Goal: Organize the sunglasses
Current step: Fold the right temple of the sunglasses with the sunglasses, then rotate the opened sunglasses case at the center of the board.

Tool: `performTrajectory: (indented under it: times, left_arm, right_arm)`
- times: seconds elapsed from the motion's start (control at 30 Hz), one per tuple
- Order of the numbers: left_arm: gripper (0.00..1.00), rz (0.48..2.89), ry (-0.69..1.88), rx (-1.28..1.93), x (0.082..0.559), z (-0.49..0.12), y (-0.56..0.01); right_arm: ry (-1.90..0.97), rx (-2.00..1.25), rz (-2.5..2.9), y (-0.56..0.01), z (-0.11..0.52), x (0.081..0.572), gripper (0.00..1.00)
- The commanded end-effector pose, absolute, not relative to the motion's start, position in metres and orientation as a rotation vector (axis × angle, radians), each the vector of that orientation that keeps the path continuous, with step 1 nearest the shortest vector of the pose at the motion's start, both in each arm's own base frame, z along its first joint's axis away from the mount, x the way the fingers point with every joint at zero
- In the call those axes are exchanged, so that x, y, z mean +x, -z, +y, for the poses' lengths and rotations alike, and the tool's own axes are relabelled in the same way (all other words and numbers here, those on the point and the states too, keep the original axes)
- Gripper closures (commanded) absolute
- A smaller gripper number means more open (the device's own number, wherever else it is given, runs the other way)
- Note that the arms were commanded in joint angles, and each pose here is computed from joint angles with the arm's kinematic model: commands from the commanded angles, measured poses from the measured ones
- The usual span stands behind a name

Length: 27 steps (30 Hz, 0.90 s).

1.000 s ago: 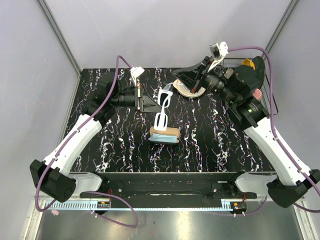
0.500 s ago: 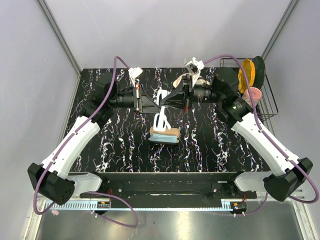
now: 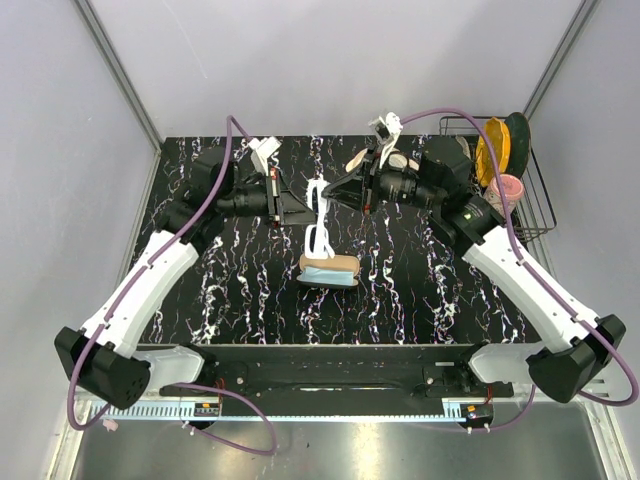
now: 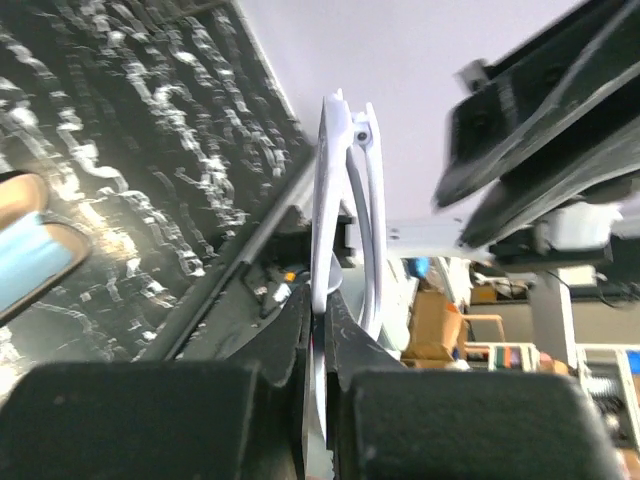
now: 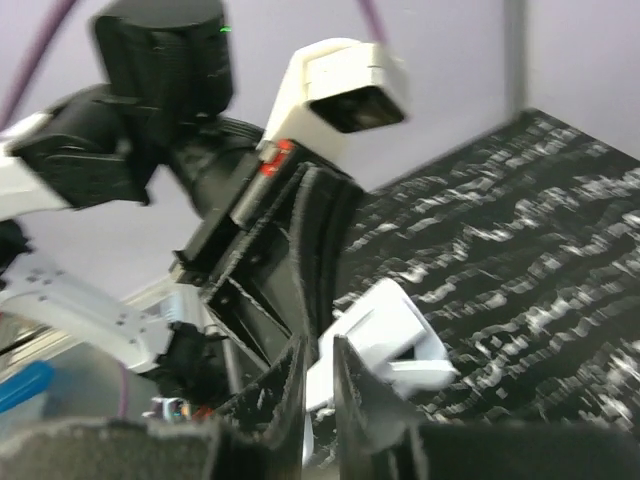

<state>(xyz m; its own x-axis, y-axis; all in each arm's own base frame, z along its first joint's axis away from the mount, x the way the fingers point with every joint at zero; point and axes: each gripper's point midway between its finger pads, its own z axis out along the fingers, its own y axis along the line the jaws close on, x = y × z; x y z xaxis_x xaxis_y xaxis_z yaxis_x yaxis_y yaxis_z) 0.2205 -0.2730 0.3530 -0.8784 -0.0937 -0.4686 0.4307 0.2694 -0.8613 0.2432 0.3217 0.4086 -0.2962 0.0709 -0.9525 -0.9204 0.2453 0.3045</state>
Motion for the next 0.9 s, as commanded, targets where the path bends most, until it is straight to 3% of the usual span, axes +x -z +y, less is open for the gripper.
performTrajectory:
  times: [0.0, 0.1, 0.17, 0.2, 0.33, 0.6, 0.87]
  left_arm:
    - [1.00, 2.222, 1.331, 0.187, 0.249, -0.248, -0.318]
    - [1.00, 2.268, 1.228, 0.116, 0.256, -0.235, -0.295]
    - [1.00, 2.294, 1.133, 0.050, 0.262, -0.223, -0.280]
    - [1.00, 2.324, 1.100, 0.036, 0.260, -0.219, -0.267]
    - [1.00, 2.394, 1.015, -0.054, 0.258, -0.207, -0.229]
    - [1.00, 2.457, 1.058, -0.213, 0.250, -0.209, -0.173]
    - [1.00, 2.491, 0.986, -0.310, 0.244, -0.197, -0.146]
  right_arm:
    - [-1.005, -0.564, 1.564, -0.434, 0.292, 0.280, 0.68]
    - [-0.916, -0.497, 1.704, -0.400, 0.282, 0.298, 0.54]
    - [-0.886, -0.410, 1.807, -0.378, 0.273, 0.307, 0.53]
    - [-0.875, -0.372, 1.865, -0.360, 0.270, 0.312, 0.54]
    - [-0.825, -0.167, 2.068, -0.292, 0.239, 0.325, 0.74]
    - [-0.702, -0.190, 2.410, -0.135, 0.222, 0.295, 0.82]
    - [-0.620, -0.162, 2.606, -0.047, 0.219, 0.271, 0.94]
